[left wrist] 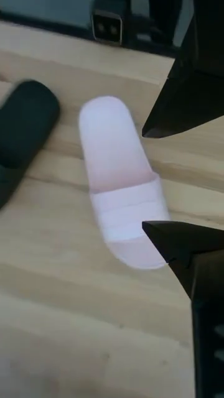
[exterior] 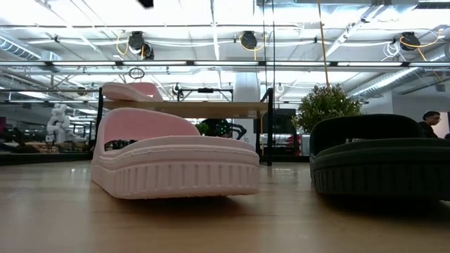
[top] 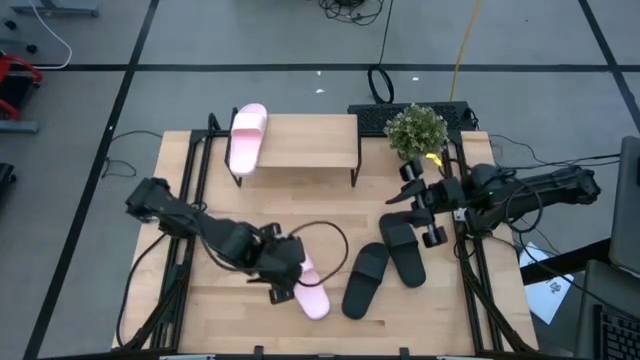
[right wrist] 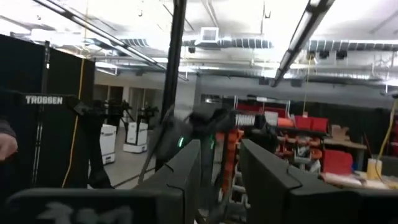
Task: Pick and place slides into the shelf
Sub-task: Put the pink slipper on the shelf
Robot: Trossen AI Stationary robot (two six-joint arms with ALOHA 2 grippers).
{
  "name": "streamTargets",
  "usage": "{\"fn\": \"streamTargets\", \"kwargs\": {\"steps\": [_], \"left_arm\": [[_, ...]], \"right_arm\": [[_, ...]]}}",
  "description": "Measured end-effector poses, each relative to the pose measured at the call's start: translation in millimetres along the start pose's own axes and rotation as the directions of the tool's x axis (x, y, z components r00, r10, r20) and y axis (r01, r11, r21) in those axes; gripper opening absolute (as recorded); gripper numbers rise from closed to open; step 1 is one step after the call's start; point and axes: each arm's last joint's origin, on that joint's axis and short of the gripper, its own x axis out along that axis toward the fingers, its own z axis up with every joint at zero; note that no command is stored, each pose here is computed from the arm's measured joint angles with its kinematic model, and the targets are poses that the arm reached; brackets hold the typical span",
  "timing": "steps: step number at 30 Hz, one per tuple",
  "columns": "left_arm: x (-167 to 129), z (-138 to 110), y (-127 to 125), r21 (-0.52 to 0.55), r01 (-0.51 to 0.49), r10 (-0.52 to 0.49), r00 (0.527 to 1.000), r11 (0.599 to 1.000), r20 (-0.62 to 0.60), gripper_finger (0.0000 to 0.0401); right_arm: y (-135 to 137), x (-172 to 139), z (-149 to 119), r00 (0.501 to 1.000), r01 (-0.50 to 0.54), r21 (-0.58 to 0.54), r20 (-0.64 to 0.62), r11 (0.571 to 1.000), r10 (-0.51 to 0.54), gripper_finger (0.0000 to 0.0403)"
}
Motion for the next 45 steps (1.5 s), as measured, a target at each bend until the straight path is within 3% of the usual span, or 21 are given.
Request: {"fn": "streamTargets", "kwargs": {"steps": [5, 12, 22, 36, 45], "left_arm": [[28.2, 0.5, -11.5, 0.013, 0.012, -0.011, 0.996, 1.0, -0.089, 0.0225], [50.9, 5.2, -25.6, 0.043, 0.057, -0.053, 0.996, 0.997, -0.078, 0.0225], [76.0, 3.7, -32.2, 0.038, -0.002, 0.006, 0.995, 0.999, -0.1, 0.0225], [89.2, 0.2, -37.4, -0.14, -0.086, 0.075, 0.994, 0.986, -0.082, 0.0225], [104.8, -5.8, -39.7, -0.173, -0.155, 0.134, 0.983, 0.973, -0.125, 0.0225]], "right_arm": [[2.8, -4.2, 10.0, 0.998, -0.01, 0.003, 0.061, 1.0, 0.01, 0.0105], [3.7, -7.8, 15.0, 0.997, -0.012, 0.002, 0.079, 1.0, 0.012, 0.0105], [3.8, -7.8, 14.6, 0.997, -0.016, 0.032, 0.074, 0.999, 0.014, 0.0105], [5.8, -7.9, 14.5, 0.994, -0.08, 0.066, 0.075, 0.995, 0.075, 0.0105], [6.5, -8.2, 14.9, 0.992, -0.102, 0.075, 0.077, 0.992, 0.096, 0.0105]]}}
